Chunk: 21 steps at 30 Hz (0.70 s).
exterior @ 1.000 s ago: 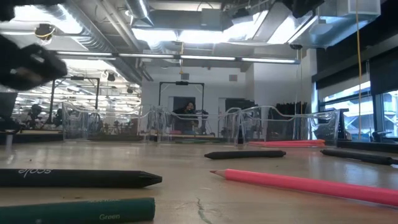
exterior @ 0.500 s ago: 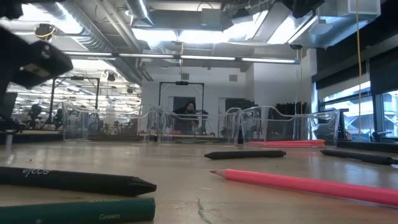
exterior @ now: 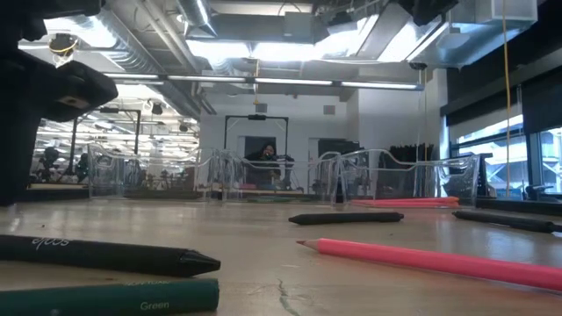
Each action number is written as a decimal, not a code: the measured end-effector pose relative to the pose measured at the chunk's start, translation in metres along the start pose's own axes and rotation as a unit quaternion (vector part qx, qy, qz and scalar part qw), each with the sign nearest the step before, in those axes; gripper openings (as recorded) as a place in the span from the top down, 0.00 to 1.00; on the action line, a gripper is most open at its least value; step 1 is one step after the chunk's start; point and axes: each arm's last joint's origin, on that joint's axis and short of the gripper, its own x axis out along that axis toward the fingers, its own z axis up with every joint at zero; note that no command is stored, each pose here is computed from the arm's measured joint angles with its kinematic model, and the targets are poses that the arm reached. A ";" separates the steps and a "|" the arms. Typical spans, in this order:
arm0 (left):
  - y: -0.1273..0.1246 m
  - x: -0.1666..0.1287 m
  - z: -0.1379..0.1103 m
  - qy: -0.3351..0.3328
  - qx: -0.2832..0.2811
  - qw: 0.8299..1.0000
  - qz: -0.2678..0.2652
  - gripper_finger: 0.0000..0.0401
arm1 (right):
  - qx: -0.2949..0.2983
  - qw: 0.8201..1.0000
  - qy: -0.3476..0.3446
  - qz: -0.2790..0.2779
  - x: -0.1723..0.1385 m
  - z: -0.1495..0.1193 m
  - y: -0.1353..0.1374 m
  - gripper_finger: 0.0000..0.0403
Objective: Sort crayons/erasers/pens/pencils in bins
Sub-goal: Put the black pen into the left transparent bin
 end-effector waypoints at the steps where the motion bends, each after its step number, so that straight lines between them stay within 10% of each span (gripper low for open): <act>1: 0.000 0.001 0.000 0.001 0.000 1.000 0.001 0.78 | 0.000 1.000 0.000 0.000 0.000 0.000 0.000 0.65; 21: -0.004 0.018 -0.007 0.026 -0.006 1.000 0.002 0.78 | -0.001 1.000 0.007 -0.026 0.000 -0.001 -0.002 0.65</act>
